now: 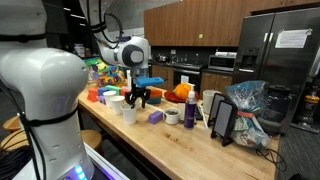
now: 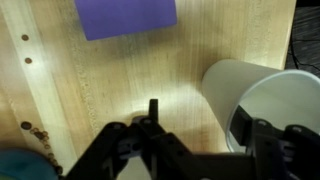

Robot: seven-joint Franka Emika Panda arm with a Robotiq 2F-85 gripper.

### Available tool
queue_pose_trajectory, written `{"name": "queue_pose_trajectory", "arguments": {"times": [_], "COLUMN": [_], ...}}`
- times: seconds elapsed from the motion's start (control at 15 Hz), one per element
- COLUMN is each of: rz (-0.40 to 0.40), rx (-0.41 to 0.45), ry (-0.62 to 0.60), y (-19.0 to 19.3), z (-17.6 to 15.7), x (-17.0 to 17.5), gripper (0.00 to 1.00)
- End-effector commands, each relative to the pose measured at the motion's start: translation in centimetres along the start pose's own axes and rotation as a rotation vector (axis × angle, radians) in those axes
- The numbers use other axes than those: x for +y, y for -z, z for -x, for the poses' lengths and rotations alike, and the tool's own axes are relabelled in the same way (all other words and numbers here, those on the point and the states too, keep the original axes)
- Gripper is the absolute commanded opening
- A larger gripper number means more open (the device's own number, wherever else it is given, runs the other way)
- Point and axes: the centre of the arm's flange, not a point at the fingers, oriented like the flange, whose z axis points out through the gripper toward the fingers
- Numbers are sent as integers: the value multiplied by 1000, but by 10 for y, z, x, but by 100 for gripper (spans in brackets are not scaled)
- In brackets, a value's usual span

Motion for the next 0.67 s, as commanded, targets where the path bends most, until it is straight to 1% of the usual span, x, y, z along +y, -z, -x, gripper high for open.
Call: {"name": "queue_pose_trajectory", "arguments": {"times": [0.0, 0.27, 0.33, 0.6], "rz": [25, -3, -4, -10], "rx": [-13, -55, -70, -144], "ry": [12, 53, 64, 111], "y": [-13, -10, -8, 2], "z": [15, 10, 9, 4], "x": [-50, -53, -55, -63], "gripper": [38, 6, 1, 0]}}
